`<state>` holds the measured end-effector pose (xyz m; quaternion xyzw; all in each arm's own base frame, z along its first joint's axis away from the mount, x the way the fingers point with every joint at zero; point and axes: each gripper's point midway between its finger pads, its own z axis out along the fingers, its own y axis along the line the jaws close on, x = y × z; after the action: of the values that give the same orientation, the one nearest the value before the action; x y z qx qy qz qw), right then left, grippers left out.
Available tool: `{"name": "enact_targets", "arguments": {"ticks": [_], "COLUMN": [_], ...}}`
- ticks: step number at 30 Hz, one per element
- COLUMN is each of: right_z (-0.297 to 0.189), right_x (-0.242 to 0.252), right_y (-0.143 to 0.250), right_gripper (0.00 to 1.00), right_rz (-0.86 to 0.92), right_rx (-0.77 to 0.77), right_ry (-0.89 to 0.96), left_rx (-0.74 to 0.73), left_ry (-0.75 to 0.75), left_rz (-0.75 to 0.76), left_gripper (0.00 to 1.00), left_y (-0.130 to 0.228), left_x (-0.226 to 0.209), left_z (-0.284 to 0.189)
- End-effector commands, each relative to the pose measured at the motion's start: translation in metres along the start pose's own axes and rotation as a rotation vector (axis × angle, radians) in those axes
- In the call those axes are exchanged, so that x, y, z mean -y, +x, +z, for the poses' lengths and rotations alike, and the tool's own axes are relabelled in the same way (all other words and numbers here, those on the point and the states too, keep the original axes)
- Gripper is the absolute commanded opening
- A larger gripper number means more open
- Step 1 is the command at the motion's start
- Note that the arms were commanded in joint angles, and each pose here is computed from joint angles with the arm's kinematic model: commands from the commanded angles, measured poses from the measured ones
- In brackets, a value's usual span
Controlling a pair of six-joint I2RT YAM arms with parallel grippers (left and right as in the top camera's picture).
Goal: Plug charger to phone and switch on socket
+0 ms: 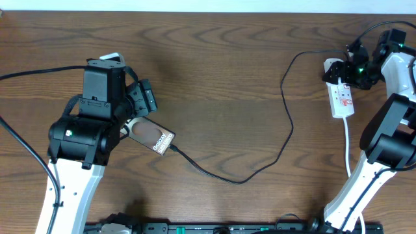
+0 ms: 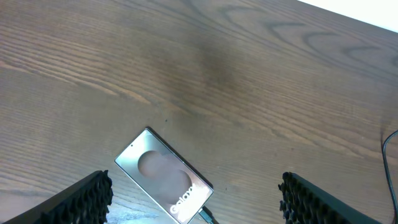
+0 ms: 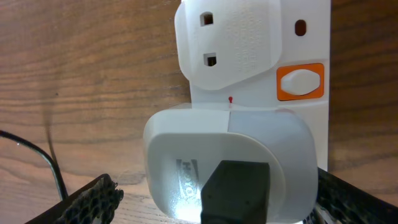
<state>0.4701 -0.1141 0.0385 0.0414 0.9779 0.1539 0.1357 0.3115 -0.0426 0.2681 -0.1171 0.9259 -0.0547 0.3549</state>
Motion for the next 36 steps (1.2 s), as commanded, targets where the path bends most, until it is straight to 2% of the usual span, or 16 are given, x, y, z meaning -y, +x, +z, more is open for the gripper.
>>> {"name": "enact_targets", "arguments": {"ticks": [1,22,36], "right_z": [0.012,0.012,0.012], "right_x": [-0.006,-0.002,-0.033], "right_y": [0.012,0.013,0.007], "right_gripper": [0.88,0.89,0.91], "right_rz": [0.051,0.106,0.109], "right_rx": [-0.054,-0.058,-0.036], "right_ry": [0.0,0.023,-0.142], "left_rx": [0.021,0.01,0.008], "left_ry": [-0.01,-0.015,-0.016], "left_rz": [0.002,0.004,0.004], "left_gripper": [0.86,0.85,0.85], "left_y": [-0.006,-0.003,-0.003], "left_x": [0.0,-0.002,-0.002], "left_z": [-0.005,-0.004,-0.004]}}
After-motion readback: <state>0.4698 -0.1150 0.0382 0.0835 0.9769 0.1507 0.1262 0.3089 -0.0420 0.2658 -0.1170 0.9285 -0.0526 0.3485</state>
